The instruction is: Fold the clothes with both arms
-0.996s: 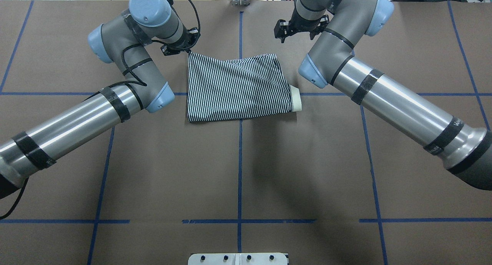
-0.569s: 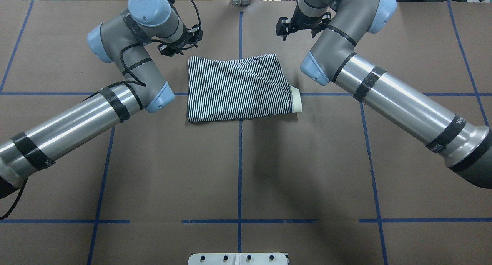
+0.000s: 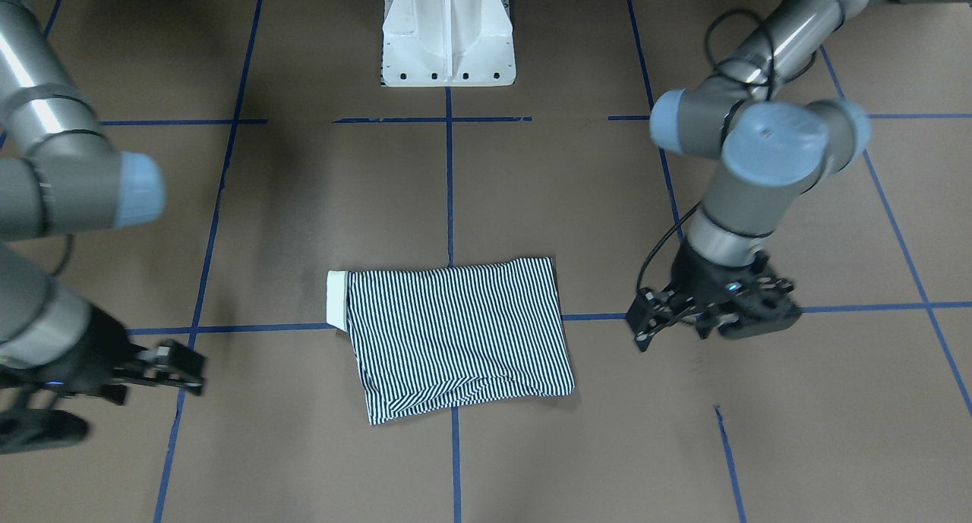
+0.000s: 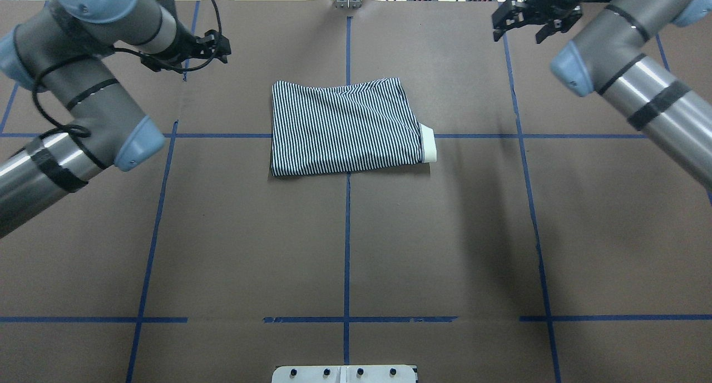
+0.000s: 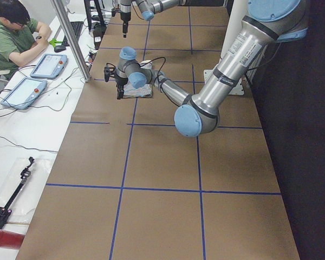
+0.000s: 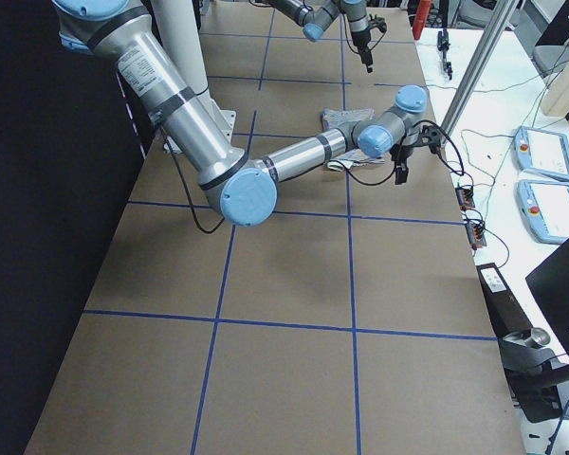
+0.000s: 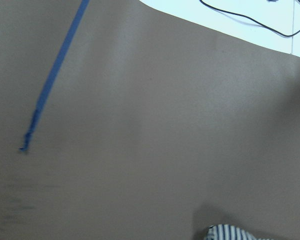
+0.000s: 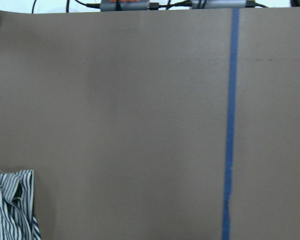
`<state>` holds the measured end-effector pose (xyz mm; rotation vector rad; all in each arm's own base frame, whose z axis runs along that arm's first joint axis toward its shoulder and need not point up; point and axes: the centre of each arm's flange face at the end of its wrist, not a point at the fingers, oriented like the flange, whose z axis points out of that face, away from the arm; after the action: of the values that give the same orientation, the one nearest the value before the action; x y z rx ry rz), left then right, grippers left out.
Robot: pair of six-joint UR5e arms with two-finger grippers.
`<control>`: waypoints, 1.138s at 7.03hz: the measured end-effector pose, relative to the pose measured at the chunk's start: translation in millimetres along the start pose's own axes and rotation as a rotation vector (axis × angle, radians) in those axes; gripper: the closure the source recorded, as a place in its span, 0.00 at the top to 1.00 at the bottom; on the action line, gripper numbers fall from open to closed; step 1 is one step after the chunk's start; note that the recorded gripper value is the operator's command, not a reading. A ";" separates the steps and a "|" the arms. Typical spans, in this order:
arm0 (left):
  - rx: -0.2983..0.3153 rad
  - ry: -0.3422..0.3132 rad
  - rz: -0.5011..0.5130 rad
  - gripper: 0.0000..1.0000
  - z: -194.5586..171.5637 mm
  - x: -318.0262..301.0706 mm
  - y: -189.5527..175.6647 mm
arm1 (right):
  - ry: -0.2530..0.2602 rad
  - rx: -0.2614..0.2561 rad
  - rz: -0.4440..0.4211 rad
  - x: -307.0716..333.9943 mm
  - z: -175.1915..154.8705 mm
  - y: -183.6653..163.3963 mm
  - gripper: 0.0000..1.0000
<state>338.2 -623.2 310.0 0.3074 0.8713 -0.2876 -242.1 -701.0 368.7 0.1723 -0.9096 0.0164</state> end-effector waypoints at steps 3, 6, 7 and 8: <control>-0.023 -0.069 0.226 1.00 -56.9 -130.3 -24.2 | 0.009 -0.018 -0.129 205.9 -50.3 44.1 1.00; -0.053 -0.138 0.420 1.00 -95.9 -273.4 -45.6 | 0.075 -0.077 -0.199 327.4 -101.8 93.6 1.00; -0.070 -0.165 0.494 1.00 -104.9 -315.3 -44.1 | 0.089 -0.111 -0.198 350.7 -123.9 108.5 1.00; -0.097 -0.172 0.560 1.00 -112.7 -353.3 -36.9 | 0.101 -0.142 -0.179 367.5 -144.6 130.1 1.00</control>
<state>29.8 -571.8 512.9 0.4162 0.5974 0.2447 85.9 -571.8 589.2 0.1193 -0.7893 -0.2032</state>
